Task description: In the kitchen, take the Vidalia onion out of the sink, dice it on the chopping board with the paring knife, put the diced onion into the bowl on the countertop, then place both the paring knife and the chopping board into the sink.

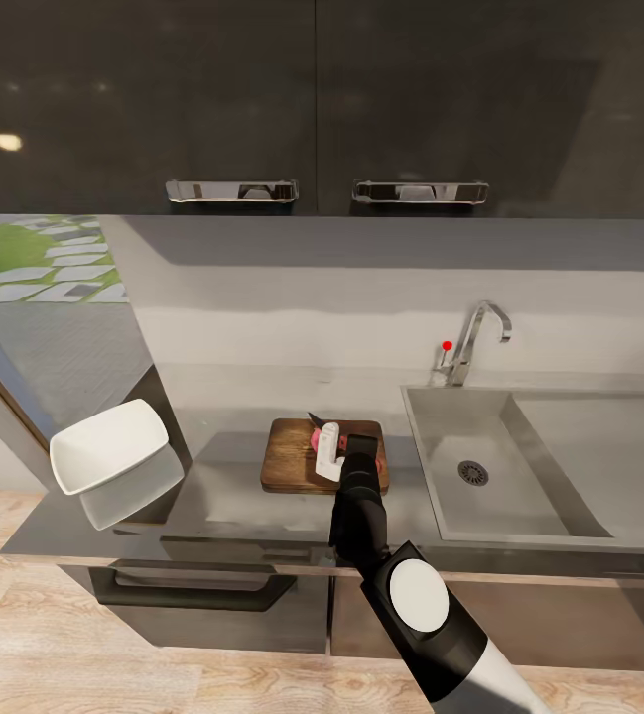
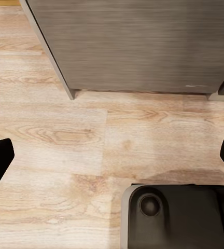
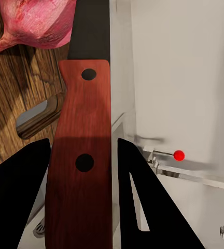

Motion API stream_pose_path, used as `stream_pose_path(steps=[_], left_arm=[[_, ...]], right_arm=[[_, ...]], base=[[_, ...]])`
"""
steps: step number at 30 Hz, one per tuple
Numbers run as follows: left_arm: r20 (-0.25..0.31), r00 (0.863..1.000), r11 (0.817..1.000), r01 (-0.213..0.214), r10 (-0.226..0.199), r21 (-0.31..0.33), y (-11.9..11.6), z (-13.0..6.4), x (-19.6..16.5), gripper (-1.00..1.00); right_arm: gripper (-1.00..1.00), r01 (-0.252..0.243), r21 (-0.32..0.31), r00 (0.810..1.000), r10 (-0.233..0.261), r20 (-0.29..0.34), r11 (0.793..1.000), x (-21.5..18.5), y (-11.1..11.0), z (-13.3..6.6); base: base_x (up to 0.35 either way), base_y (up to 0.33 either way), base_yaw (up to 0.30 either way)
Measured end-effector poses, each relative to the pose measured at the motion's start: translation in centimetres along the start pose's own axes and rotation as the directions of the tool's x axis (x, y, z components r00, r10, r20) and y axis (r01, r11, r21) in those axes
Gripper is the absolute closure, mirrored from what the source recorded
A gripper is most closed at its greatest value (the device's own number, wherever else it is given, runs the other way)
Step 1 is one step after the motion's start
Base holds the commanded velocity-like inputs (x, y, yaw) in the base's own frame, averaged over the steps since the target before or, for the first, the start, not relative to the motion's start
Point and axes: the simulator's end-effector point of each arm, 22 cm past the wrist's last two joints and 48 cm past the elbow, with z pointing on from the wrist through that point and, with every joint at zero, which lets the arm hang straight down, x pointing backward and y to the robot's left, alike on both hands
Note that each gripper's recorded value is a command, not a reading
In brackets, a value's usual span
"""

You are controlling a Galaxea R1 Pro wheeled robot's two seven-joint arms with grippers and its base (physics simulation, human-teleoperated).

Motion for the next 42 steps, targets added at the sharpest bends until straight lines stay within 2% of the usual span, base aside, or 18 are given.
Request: stream_pose_path(steps=[36,37,38,42], left_arm=[[0.000,1.000,1.000,0.000,0.000,0.000,0.00,0.00,0.00,-1.00],[0.000,1.000,1.000,0.000,0.000,0.000,0.00,0.00,0.00,-1.00],[-0.001,1.000,1.000,0.000,0.000,-0.001,0.04,-0.04,0.05,-1.00],[-0.001,1.000,1.000,0.000,0.000,-0.001,0.04,-0.04,0.05,-1.00]], right_arm=[[1.00,0.001,-0.002,1.000,-0.001,-0.001,1.000,0.02,0.09,0.03],[1.00,0.003,-0.004,1.000,-0.003,-0.002,1.000,0.04,0.20,0.08],[1.00,0.040,0.012,0.999,-0.040,-0.008,0.999,0.15,0.08,0.21],[1.00,0.037,0.013,0.999,-0.037,-0.007,0.999,0.13,0.02,0.18]], base=[[0.000,0.000,0.000],[0.000,0.000,0.000],[0.000,0.000,0.000],[0.000,0.000,0.000]])
